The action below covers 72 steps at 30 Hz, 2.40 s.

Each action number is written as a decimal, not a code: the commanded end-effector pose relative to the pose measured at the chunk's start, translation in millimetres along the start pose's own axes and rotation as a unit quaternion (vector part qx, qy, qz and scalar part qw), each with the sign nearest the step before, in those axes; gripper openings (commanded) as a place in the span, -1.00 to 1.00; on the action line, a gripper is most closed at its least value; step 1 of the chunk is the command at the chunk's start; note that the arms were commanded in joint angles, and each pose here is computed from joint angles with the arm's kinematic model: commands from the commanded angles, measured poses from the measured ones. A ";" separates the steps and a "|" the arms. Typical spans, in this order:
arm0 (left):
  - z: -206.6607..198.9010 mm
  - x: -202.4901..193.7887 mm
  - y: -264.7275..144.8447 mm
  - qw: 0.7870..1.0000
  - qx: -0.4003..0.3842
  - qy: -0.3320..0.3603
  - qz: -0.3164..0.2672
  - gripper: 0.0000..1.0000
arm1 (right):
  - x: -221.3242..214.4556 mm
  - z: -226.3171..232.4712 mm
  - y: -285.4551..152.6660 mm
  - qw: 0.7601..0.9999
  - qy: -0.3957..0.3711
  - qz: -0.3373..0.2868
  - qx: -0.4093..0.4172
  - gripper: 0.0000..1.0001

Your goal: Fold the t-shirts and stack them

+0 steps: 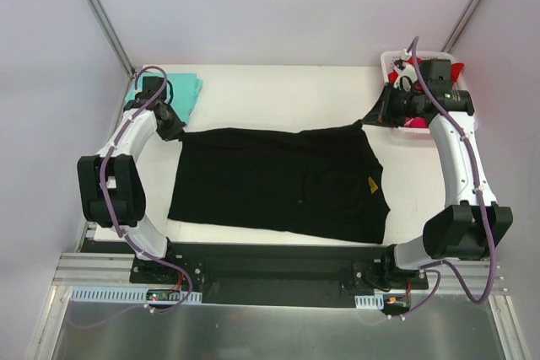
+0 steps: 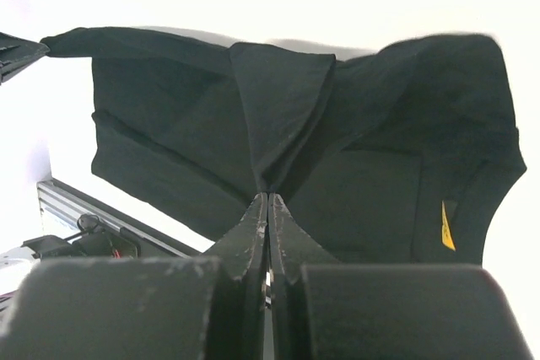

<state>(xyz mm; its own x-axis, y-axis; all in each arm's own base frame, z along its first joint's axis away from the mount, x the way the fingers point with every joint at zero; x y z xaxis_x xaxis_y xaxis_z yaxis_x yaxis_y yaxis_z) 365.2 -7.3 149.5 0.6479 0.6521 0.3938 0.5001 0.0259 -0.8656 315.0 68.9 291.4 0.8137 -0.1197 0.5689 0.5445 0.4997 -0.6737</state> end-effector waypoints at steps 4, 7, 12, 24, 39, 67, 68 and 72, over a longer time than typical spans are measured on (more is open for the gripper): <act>8.3 -4.2 -18.0 1.000 -0.006 0.002 -0.009 -1.00 | -28.3 14.2 -14.5 1.000 -0.010 0.014 -0.007 -0.99; 10.1 -6.6 -18.0 1.000 -0.005 0.001 -0.007 -1.00 | -38.4 14.9 -16.1 1.000 -0.015 0.019 -0.011 -0.99; 14.6 -11.8 -18.1 1.000 0.000 0.000 -0.005 -1.00 | -55.4 13.3 -18.5 0.999 -0.015 0.036 -0.020 -0.99; 0.6 26.7 -12.8 0.999 0.003 0.019 -0.037 -1.00 | -75.3 9.0 -30.2 0.998 -0.026 0.030 -0.046 -0.98; -15.4 40.5 -4.1 0.999 -0.024 0.033 -0.024 -1.00 | -83.4 0.9 -20.2 0.997 -0.019 0.054 -0.054 -0.99; -28.8 42.7 -13.1 0.998 -0.049 0.036 -0.029 -1.00 | -143.1 -77.4 100.8 0.989 0.091 0.096 -0.060 -0.33; -29.0 43.4 -13.9 0.998 -0.049 0.037 -0.031 -1.00 | -142.0 -79.9 101.8 0.989 0.096 0.095 -0.059 -0.33; -28.6 43.5 -14.7 0.998 -0.048 0.038 -0.032 -1.00 | -143.6 -86.1 106.6 0.988 0.097 0.101 -0.061 -0.35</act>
<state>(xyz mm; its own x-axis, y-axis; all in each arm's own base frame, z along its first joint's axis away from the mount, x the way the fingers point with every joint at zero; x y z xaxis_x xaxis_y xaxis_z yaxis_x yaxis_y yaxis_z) 398.6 -0.5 168.8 0.6671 0.6074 0.4314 0.5507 -0.0121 -0.8346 261.7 69.4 97.5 0.9402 -0.1854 0.2858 0.3393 0.4340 -0.8346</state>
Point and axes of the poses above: each gripper's point midway between its finger pads, its own y axis out along the fingers, its own z axis along the line the jaws close on, x = y × z, the point moved 5 cm from there along -y, back along the fingers, and after that the axes turned 5 degrees about -y, right-handed, at the moved point
